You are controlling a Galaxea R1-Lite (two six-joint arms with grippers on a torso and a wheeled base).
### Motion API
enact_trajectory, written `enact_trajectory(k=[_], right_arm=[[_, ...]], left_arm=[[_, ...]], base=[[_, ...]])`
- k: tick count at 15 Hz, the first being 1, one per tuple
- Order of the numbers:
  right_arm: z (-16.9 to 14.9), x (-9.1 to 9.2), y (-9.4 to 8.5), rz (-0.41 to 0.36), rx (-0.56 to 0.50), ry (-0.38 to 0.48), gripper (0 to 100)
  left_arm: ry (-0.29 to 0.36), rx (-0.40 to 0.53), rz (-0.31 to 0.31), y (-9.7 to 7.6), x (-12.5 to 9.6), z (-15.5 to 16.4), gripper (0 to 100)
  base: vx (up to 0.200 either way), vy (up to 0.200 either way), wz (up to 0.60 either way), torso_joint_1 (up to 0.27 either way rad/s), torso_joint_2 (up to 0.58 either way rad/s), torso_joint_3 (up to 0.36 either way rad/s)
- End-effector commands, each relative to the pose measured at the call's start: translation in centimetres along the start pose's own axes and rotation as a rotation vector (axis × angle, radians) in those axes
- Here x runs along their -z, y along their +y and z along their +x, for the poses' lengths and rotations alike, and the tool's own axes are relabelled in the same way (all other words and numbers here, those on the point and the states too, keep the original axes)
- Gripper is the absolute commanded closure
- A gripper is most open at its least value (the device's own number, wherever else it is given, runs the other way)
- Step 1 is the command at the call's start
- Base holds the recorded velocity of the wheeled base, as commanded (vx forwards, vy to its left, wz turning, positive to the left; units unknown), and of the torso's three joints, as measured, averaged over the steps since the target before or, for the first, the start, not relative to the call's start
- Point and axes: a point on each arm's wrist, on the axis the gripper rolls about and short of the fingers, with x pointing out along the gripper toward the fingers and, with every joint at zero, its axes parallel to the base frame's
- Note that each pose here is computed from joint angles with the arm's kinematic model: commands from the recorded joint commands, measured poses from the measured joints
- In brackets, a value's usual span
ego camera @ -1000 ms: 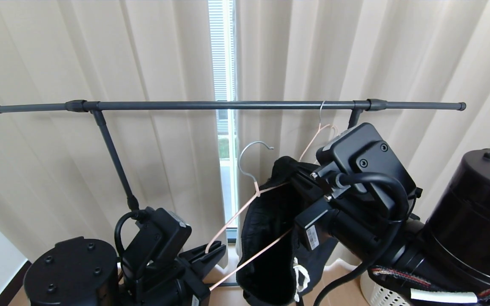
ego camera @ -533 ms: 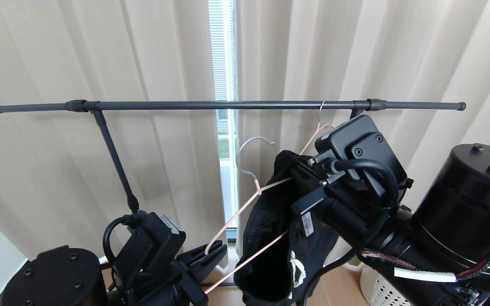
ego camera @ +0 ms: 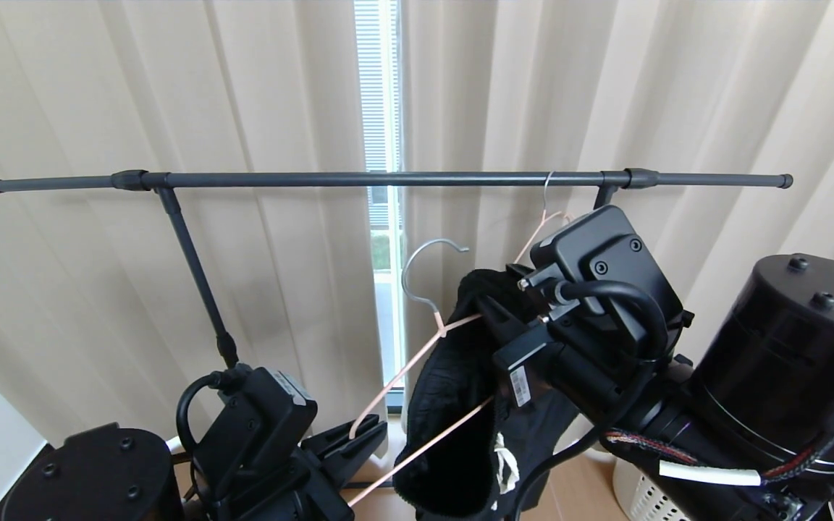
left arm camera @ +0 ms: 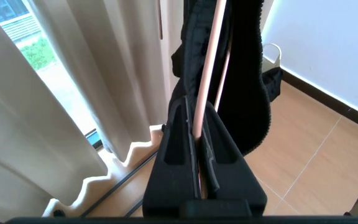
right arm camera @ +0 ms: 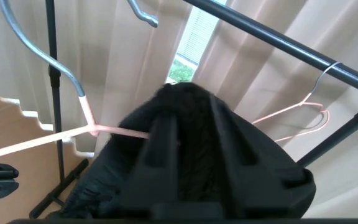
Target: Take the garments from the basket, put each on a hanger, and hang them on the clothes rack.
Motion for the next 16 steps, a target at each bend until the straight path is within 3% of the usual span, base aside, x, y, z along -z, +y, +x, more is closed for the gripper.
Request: enact_trajectory(k=[1, 16], right_arm=[[-0.11, -0.27, -0.14, 0.005, 0.008, -0.008, 0], [-0.66, -0.86, -0.69, 0.018, 0.016, -0.027, 0]], left_arm=[[0.006, 0.0, 0.002, -0.02, 0.1, 0.08, 100], [-0.029, -0.034, -0.013, 0.7, -0.36, 0.31, 100]], base=[[0.0, 0.0, 0.0, 0.0, 0.0, 0.0], [0.0, 0.0, 0.0, 0.0, 0.0, 0.0]])
